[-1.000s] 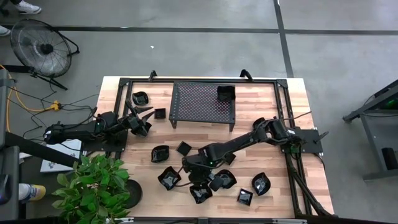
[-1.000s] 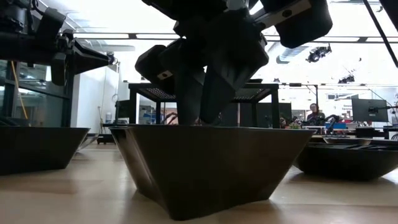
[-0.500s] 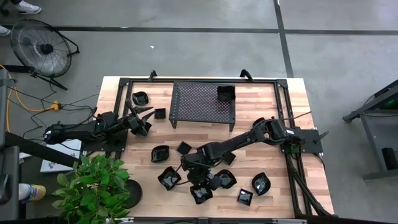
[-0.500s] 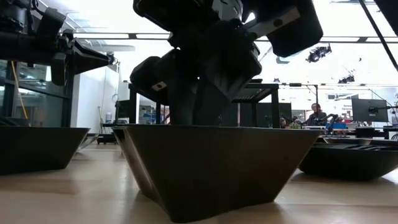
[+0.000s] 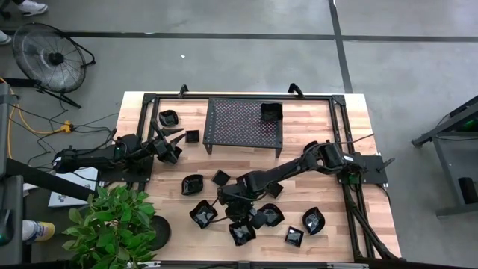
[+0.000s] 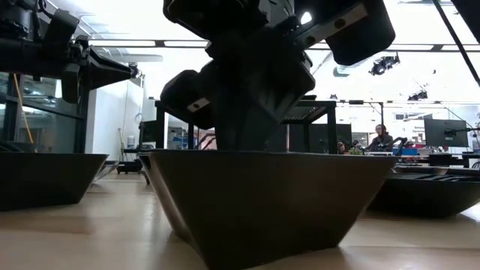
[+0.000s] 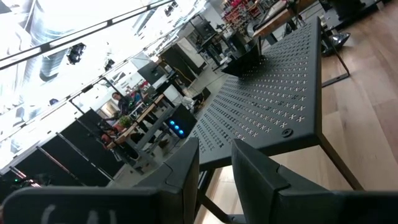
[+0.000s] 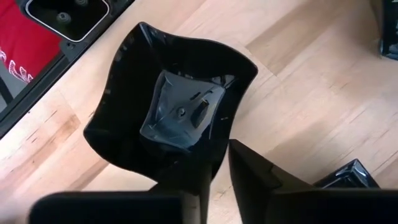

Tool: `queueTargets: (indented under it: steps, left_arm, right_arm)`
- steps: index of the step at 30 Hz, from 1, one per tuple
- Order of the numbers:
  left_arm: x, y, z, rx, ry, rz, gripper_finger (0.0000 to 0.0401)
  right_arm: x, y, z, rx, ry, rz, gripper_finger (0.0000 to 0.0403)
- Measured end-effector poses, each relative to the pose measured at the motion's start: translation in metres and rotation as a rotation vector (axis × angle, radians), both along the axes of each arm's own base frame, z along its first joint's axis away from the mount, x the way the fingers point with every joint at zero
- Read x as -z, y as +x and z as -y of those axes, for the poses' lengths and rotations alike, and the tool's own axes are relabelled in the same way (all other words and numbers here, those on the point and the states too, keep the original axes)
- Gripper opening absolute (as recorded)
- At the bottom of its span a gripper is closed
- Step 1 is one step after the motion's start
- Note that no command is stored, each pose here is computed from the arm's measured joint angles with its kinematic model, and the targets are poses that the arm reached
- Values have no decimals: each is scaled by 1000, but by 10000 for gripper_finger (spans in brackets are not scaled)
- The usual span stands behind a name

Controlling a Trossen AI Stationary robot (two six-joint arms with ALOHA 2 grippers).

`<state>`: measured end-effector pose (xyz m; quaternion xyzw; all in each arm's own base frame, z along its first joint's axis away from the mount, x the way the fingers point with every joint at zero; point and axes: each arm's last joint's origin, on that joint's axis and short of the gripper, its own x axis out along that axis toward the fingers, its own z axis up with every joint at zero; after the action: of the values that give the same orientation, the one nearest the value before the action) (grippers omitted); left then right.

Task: Pick & Place Mini shaped plates
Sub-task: Stack the right distorted square plate on the distorted square plates on the shelf

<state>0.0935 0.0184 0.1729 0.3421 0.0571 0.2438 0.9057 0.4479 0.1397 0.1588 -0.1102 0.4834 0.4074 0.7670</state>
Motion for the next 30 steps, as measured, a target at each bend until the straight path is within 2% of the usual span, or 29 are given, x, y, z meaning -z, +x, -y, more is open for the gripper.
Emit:
queueTargets:
  steps: [6, 22, 30]
  left_arm:
    - [0, 0, 0, 0, 0, 0, 92]
    - [0, 0, 0, 0, 0, 0, 92]
    - [0, 0, 0, 0, 0, 0, 92]
  right_arm:
    - [0, -1, 0, -3, 7, -10, 3]
    - [1, -4, 1, 66, 6, -82, 1]
    - [-16, -10, 6, 118, -95, -73, 0]
